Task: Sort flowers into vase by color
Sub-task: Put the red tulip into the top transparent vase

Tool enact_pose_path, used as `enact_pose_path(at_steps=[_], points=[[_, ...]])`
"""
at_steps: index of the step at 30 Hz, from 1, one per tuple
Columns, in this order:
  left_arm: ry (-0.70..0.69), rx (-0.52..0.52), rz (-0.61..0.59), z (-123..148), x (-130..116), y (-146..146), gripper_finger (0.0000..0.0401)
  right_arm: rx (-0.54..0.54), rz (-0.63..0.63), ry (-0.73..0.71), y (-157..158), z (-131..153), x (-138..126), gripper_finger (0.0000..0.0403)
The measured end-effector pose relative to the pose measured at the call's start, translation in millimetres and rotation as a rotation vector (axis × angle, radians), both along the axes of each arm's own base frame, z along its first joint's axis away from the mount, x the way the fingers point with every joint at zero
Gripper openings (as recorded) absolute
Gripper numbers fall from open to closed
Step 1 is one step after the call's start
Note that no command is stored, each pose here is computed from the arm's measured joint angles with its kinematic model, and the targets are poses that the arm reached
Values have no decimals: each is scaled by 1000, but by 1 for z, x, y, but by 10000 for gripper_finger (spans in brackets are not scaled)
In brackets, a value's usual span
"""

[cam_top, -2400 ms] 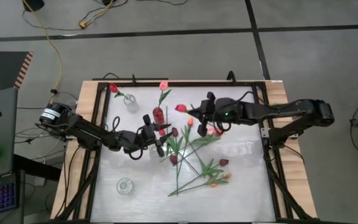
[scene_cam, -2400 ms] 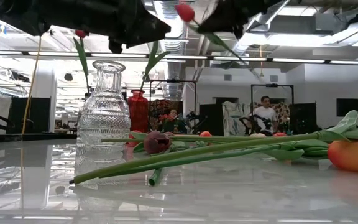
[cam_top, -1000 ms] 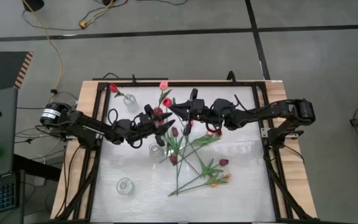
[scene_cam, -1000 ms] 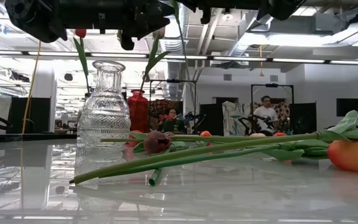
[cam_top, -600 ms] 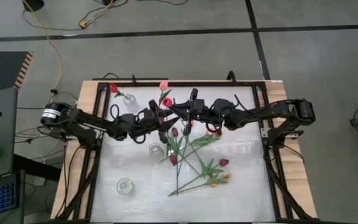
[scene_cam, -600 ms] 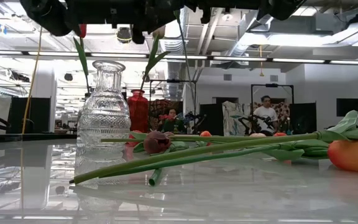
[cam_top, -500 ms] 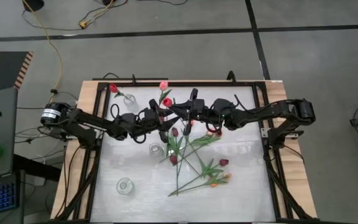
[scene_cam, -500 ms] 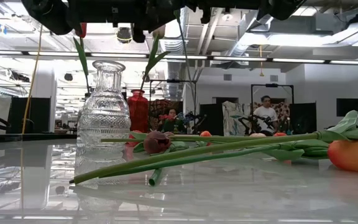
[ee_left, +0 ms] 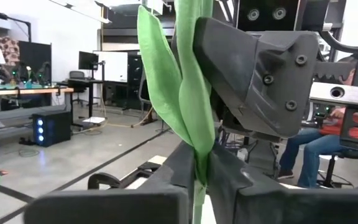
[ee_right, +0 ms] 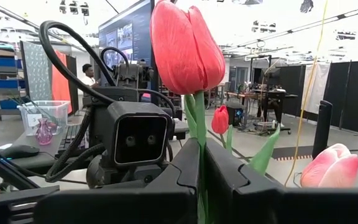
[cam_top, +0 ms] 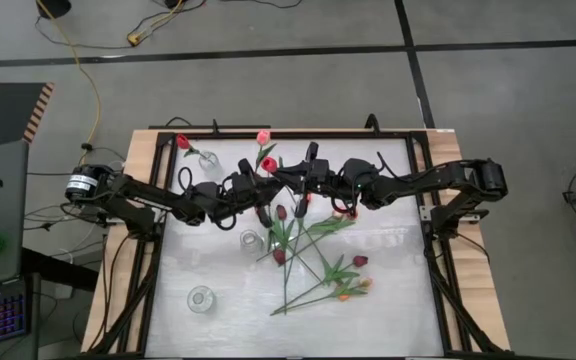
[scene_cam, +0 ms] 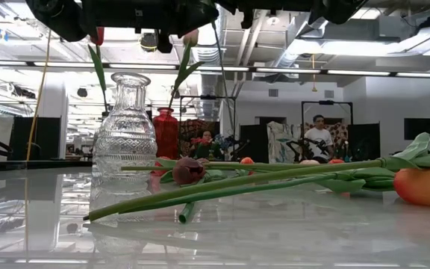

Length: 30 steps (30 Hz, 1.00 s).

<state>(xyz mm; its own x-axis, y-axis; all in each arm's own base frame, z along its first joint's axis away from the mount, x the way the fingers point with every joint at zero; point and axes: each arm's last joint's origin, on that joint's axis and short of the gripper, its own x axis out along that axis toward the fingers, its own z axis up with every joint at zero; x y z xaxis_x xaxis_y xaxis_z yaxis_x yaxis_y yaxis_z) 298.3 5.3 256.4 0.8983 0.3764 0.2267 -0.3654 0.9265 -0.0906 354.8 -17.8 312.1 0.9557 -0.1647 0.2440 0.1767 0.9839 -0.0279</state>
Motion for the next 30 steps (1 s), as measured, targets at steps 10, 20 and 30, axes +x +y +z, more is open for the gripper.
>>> enact_pose_path(at_steps=[10,20,30], points=[[1,0,0,0,0,0,16,0,0,6,0,1,-1,65],[43,-2,-8,5,-5,-2,5,0,-3,21,0,11,-10,162],[169,-10,42,33,-44,-9,5,8,-8,173,1,28,-40,191]])
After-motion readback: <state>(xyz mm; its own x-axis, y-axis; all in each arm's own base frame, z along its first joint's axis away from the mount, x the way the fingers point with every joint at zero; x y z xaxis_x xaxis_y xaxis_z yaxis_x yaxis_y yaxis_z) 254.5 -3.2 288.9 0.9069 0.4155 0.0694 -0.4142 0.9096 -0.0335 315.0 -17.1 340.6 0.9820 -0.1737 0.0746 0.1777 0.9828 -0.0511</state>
